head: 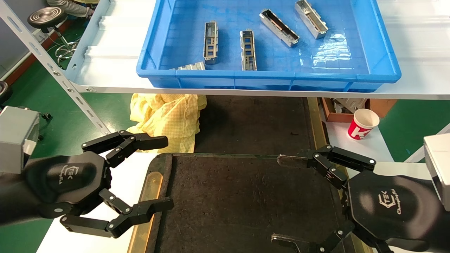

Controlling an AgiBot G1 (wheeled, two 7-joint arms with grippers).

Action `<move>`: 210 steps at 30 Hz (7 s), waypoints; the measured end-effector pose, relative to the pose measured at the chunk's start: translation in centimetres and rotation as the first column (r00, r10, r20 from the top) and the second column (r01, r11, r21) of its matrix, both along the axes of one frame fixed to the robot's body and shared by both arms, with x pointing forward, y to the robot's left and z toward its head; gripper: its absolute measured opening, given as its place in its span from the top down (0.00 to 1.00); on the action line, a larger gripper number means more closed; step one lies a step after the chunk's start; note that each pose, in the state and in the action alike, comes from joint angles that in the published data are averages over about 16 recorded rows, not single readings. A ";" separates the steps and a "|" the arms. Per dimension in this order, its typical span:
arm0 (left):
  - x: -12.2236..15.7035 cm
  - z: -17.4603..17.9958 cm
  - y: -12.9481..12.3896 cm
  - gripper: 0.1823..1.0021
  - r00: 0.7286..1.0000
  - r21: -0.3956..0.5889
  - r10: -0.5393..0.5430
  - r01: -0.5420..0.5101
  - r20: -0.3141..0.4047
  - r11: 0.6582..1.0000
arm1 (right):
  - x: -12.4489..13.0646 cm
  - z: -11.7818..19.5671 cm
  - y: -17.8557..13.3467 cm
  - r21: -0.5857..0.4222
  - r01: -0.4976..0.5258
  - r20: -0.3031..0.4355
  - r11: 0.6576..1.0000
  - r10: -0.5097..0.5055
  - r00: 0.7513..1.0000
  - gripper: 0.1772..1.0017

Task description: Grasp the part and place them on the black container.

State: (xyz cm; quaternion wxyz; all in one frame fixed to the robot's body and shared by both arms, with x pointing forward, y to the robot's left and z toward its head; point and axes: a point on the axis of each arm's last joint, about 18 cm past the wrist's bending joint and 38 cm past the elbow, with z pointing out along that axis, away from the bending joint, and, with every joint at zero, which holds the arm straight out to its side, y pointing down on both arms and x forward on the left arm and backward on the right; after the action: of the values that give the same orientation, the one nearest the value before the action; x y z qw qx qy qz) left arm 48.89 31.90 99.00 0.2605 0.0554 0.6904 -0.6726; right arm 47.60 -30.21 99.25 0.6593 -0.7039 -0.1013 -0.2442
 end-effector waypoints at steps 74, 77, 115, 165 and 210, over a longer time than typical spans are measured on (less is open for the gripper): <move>0.0 0.0 0.0 0.98 1.000 0.000 0.000 0.000 0.000 1.000 | 3.0 10.1 0.5 0.158 0.133 0.101 0.978 -0.150 0.984 0.00; 0.0 0.0 0.0 0.99 1.000 0.000 0.000 0.000 0.000 1.000 | 4.2 12.5 0.2 0.197 0.177 0.105 0.964 -0.200 0.974 0.00; 0.0 0.0 0.0 0.99 1.000 0.000 0.000 0.000 0.000 1.000 | 21.6 22.2 -0.8 0.229 0.713 -0.022 0.662 -0.729 0.684 0.00; 0.0 0.0 0.0 0.99 1.000 0.000 0.000 0.000 0.000 1.000 | 24.6 19.3 -2.3 0.234 0.800 -0.036 0.553 -0.817 0.575 0.12; 0.0 0.0 0.0 0.95 1.000 0.000 0.000 0.000 0.000 1.000 | 19.8 21.8 -2.4 0.313 0.613 0.046 0.726 -0.656 0.753 0.79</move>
State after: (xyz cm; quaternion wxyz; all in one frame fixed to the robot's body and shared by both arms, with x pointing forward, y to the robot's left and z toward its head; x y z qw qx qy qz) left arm 48.89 31.90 99.00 0.2605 0.0554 0.6904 -0.6726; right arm 67.39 -32.60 121.02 0.6176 -0.5750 0.1310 -0.5204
